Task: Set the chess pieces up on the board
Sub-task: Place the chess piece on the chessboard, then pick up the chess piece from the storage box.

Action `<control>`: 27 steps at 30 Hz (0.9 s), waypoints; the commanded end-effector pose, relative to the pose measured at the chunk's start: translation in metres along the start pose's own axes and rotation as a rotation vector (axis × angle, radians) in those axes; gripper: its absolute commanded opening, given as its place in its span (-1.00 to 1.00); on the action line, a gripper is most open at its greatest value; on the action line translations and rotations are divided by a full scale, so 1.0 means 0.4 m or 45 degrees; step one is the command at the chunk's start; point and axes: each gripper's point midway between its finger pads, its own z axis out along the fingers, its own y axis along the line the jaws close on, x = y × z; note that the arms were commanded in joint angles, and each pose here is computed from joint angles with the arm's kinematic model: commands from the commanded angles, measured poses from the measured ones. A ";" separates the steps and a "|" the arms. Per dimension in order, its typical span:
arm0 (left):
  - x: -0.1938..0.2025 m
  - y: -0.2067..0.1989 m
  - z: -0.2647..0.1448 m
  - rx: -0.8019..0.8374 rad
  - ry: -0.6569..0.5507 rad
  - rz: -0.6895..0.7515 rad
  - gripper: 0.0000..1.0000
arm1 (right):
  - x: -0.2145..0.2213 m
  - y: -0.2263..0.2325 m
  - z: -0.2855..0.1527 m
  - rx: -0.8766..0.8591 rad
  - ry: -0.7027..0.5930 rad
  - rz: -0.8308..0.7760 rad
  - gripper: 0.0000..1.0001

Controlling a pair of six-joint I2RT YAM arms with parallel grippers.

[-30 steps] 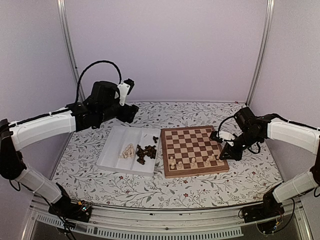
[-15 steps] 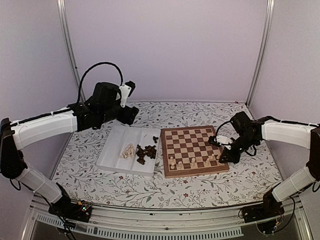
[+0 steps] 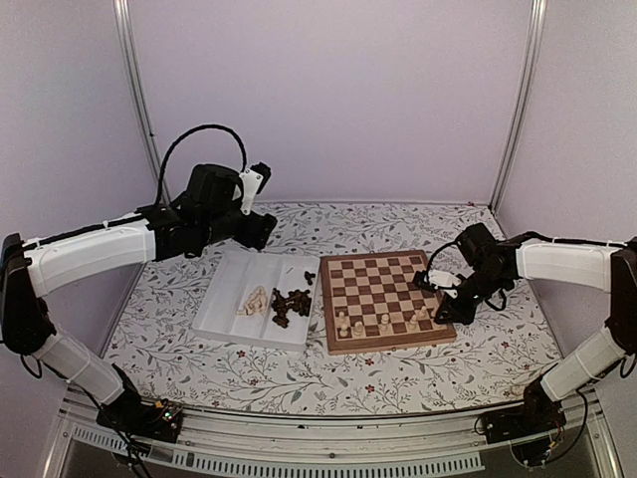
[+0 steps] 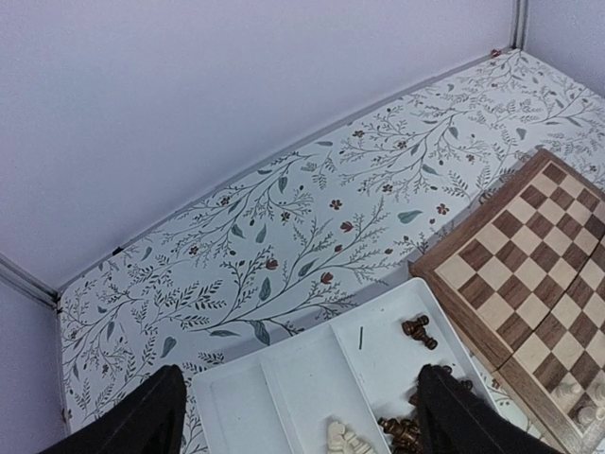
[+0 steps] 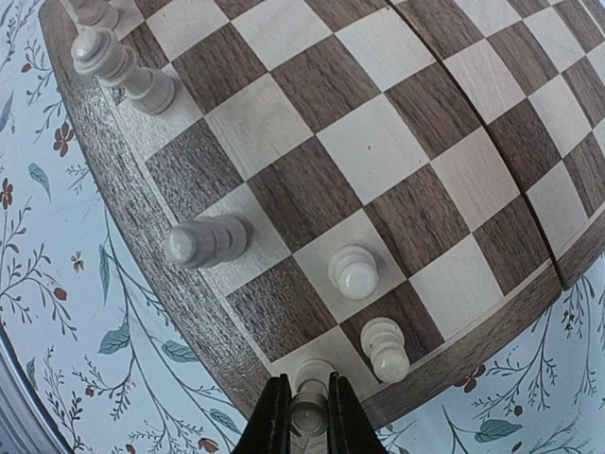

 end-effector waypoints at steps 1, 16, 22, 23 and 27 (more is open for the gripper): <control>-0.024 -0.002 0.001 0.007 -0.018 0.009 0.72 | 0.009 -0.011 0.013 0.012 0.012 0.010 -0.73; -0.003 -0.018 -0.004 -0.007 0.070 0.000 0.70 | -0.058 0.025 -0.110 -0.038 -0.091 0.027 -0.30; 0.149 -0.029 -0.002 0.064 0.402 -0.146 0.48 | -0.111 0.025 -0.165 0.006 -0.240 -0.011 -0.21; 0.188 -0.036 -0.002 0.093 0.474 -0.173 0.43 | -0.120 0.021 -0.165 0.019 -0.271 -0.015 -0.20; 0.336 -0.066 -0.003 0.186 0.738 -0.216 0.18 | -0.163 0.007 -0.157 0.022 -0.383 -0.045 -0.18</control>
